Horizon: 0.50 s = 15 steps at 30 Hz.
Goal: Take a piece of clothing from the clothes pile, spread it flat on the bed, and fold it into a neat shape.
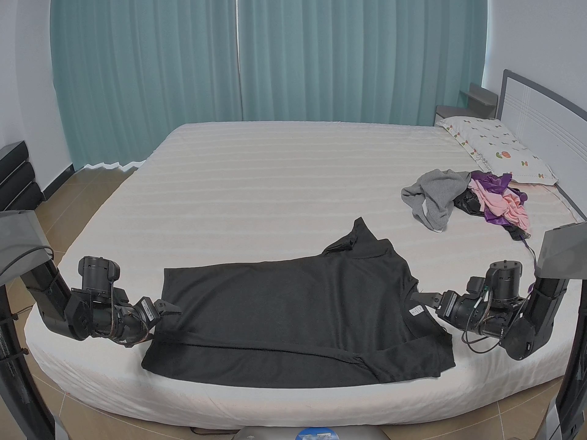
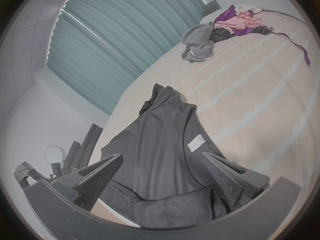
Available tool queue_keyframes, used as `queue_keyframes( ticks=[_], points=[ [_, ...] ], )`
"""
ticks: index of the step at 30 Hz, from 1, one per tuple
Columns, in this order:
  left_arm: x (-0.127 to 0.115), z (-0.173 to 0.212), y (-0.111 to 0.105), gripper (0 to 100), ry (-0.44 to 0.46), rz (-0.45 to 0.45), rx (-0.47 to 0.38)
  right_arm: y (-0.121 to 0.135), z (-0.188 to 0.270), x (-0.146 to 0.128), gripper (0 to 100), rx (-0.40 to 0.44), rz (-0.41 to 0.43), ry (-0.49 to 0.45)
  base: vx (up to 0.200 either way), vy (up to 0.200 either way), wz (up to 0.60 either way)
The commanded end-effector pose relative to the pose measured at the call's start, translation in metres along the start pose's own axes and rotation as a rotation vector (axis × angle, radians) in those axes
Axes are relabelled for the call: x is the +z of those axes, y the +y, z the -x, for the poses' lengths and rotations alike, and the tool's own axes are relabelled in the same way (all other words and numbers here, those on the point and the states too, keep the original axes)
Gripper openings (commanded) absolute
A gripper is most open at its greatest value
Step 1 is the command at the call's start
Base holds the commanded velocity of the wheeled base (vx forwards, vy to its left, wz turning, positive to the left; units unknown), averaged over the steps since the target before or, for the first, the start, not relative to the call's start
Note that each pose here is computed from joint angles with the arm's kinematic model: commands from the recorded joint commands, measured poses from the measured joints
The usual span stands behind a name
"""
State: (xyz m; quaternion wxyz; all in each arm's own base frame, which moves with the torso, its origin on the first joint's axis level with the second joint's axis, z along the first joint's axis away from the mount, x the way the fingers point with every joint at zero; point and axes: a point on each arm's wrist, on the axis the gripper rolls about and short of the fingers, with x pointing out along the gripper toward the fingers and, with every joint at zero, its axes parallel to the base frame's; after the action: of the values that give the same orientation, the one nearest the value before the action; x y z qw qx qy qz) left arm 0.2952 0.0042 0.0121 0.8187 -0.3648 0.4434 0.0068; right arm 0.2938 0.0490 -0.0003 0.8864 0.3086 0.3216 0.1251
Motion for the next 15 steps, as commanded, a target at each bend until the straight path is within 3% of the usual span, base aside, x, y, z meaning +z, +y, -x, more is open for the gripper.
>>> queue_keyframes(
  ticks=[1,4,5,15],
  points=[
    [-0.005,-0.011,0.001,100,0.015,-0.007,0.034,-0.014,0.015,-0.007,100,-0.013,-0.031,0.014,0.0,0.0,0.0],
    [-0.01,-0.018,0.001,100,0.017,-0.022,0.063,-0.014,0.02,-0.011,100,0.012,-0.029,0.02,0.0,0.0,0.0],
    [-0.011,-0.019,0.0,0,0.017,-0.026,0.068,-0.015,0.02,-0.013,100,0.017,-0.029,0.025,0.0,0.0,0.0],
    [-0.013,-0.007,0.001,0,0.003,-0.017,0.079,-0.026,0.021,-0.025,100,0.025,-0.011,0.024,0.0,0.0,0.0]
  ],
)
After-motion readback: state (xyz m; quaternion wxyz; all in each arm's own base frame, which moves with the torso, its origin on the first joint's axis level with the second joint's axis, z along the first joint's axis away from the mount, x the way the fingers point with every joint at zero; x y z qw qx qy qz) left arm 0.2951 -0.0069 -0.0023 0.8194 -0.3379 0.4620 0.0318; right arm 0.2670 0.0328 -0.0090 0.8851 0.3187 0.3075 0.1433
